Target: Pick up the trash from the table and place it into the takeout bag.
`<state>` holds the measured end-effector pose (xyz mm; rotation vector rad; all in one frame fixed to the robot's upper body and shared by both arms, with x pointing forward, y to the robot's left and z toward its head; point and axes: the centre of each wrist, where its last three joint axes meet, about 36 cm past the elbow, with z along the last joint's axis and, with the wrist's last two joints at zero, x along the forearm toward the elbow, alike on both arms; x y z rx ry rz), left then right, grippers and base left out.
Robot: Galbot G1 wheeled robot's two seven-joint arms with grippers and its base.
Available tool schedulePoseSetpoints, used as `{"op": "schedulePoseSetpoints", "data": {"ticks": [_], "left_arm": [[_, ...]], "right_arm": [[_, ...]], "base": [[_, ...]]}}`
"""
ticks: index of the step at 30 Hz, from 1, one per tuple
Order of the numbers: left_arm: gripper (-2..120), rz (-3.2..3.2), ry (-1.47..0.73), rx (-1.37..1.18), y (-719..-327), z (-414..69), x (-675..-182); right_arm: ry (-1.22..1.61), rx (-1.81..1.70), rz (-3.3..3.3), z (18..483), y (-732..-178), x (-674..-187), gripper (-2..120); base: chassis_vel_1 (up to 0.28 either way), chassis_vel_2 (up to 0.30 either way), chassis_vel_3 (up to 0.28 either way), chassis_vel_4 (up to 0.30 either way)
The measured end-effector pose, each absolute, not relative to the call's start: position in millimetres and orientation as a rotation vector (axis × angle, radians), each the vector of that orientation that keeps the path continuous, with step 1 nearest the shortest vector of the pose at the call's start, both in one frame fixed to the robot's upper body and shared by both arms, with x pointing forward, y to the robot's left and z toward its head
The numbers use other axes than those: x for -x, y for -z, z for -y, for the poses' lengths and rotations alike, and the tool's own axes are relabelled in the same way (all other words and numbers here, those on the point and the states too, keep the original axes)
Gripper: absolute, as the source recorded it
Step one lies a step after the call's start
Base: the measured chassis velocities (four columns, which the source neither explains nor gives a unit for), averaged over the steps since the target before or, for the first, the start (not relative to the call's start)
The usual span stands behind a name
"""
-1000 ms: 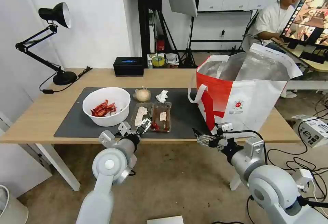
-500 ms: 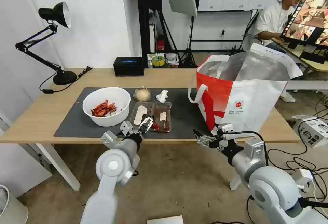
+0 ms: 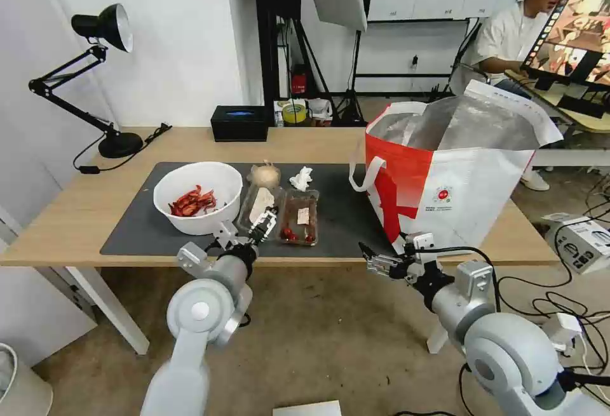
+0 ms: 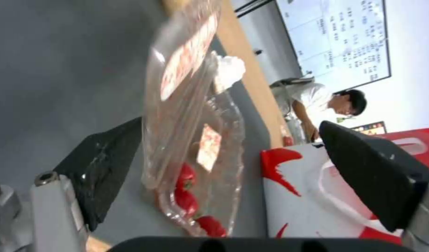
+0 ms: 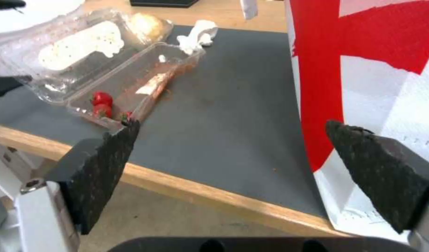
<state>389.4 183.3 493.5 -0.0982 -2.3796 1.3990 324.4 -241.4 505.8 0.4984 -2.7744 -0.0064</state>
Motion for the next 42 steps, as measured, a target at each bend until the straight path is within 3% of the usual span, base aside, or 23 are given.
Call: {"op": "schedulePoseSetpoints", "data": {"ticks": [19,42], "left_arm": [[100,2.44,-1.438,0.159,-505.0,-188.6,-385.7],[100,2.4,-1.376,0.278,-496.1,-157.3,-396.1]], "right_arm": [[0.018,-0.499,2.775,240.2,-507.1,-319.1,100],[0.013,-0.474,2.789,245.5,-510.7,-317.3,100]], "base": [[0.0,0.0,0.0,0.0],[0.0,0.0,0.0,0.0]]}}
